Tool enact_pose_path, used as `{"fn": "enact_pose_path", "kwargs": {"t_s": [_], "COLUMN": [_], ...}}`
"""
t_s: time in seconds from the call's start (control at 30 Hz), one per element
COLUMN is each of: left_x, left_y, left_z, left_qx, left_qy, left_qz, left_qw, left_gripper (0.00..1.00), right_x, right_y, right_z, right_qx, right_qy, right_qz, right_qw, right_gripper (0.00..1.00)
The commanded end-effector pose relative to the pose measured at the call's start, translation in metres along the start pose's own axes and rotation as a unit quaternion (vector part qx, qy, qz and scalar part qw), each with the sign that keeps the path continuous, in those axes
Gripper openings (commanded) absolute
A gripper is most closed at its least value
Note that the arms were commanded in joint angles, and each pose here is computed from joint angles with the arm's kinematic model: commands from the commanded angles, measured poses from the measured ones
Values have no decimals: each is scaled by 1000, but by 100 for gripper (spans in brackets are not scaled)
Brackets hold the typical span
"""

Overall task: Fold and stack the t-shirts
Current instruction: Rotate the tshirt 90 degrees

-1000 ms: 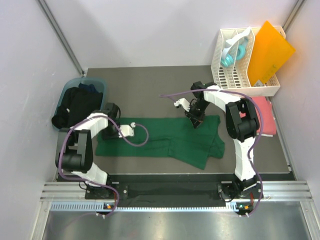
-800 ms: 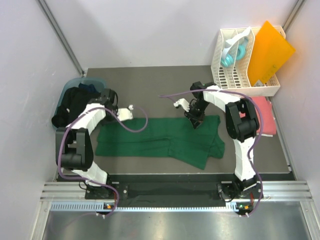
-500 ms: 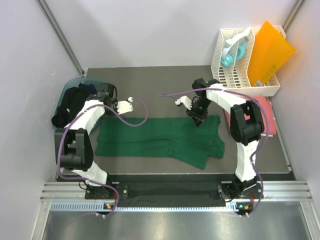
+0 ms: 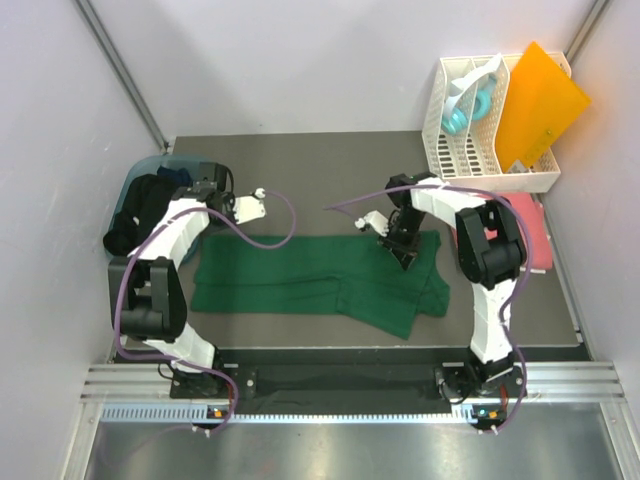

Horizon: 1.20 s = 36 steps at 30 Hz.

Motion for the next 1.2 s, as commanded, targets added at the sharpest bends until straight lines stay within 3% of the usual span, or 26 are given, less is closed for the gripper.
{"fn": "enact_pose_path", "kwargs": {"t_s": [0.0, 0.43, 0.63, 0.73, 0.87, 1.07, 1.17], "left_x": [9, -1, -9, -12, -11, -11, -9], "left_y": [-17, -24, -23, -22, -24, -24, -24], "left_z": [24, 37, 53, 58, 56, 54, 54], "left_qx": [48, 120, 184, 197, 202, 209, 211], "left_qy": [-13, -30, -49, -73, -87, -92, -94], "left_qz": [-26, -7, 24, 37, 25, 18, 17], "left_qw": [998, 992, 981, 977, 975, 973, 973], "left_gripper": [16, 11, 11, 10, 10, 10, 10], "right_x": [10, 51, 65, 80, 118, 182, 212], "right_y": [-1, -15, -24, -40, -72, -105, -109], "right_z": [-32, -150, -197, -224, -254, -265, -255], "right_qx": [-49, -221, -311, -383, -488, -577, -592], "right_qy": [4, -8, -46, -71, -111, -177, -210], "right_qz": [-2, 27, 44, 38, -9, -99, -126], "right_qw": [999, 975, 948, 920, 866, 791, 768], "right_gripper": [7, 4, 0, 0, 0, 0, 0]}}
Point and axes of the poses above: each gripper's point midway between its finger pads, its own y axis out along the fingers, its own z axis along the line the jaws close on, x = y × z, the point moved 3 cm from there along -y, back along the fingers, and after that the axes turned 2 degrees about -y, right-handed, at the moved point
